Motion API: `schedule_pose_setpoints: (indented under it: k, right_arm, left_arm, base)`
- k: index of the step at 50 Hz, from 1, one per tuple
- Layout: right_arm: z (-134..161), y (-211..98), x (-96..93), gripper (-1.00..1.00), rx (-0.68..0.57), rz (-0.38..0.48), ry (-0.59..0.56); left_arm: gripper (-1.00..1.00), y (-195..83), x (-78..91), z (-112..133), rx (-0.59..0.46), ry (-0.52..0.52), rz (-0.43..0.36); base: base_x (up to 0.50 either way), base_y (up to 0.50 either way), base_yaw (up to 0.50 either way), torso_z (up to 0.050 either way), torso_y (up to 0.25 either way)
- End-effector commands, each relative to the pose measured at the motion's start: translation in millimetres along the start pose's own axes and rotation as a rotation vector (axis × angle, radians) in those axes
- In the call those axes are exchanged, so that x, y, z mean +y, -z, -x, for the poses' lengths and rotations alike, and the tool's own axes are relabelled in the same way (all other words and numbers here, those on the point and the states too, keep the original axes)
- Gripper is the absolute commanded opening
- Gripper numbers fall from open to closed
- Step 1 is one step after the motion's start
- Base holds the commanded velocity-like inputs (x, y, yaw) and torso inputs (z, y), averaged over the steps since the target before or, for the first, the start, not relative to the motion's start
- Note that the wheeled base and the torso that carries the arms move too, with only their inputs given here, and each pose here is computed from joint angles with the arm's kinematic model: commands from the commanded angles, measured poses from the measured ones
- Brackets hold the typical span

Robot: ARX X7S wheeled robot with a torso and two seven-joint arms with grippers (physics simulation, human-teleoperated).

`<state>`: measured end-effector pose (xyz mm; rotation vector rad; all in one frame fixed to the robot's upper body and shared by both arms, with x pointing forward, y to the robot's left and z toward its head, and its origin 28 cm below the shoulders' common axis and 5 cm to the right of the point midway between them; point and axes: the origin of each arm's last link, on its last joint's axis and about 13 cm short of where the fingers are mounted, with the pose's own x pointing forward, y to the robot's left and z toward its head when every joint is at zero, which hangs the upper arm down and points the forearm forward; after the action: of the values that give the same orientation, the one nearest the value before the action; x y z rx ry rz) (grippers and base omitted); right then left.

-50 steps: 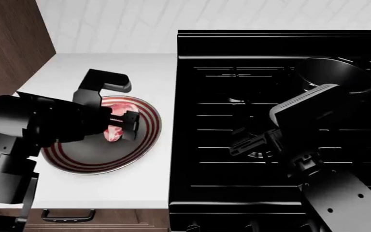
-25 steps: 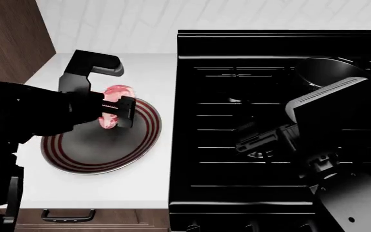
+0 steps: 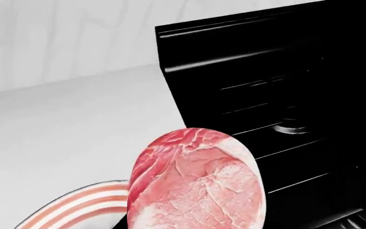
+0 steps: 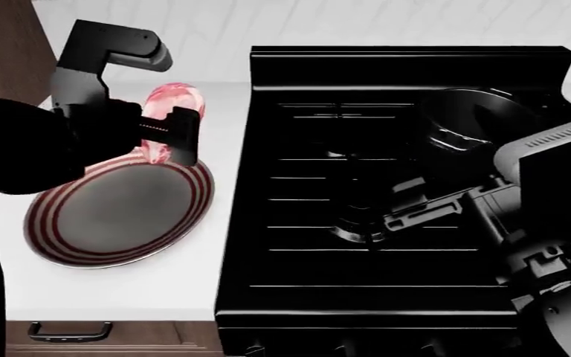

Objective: Frozen meat rests on a plate on the counter. Retrieve the meat and place it in a pot on a burner. Then turn the burner on.

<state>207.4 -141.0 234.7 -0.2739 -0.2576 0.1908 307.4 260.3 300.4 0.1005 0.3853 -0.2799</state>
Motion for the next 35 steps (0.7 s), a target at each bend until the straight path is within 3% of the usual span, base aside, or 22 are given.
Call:
schedule_pose_setpoints:
  k: [1,19,35]
  right_arm:
    - [4.5,-3.3,-1.9,1.0,-0.002,-0.004,0.016]
    - [6.6,-0.8,-3.4,1.0,0.015,-0.006,0.022]
    - [6.9,-1.7,-1.2,1.0,0.016,0.01,0.012]
  left_arm:
    - [-1.0,-11.5,-2.5,8.8,-0.053,0.008,-0.011]
    - [-1.0,-13.2,-4.4,7.6,-0.059,0.007,-0.02]
    - [-1.0,-9.8,-2.7,8.3,-0.053,0.004,-0.013]
  base:
    - [0.0,-0.5,0.0,0.0,0.0]
    - [0.01,-0.5,0.0,0.0,0.0]
    - [0.19,-0.5,0.0,0.0,0.001]
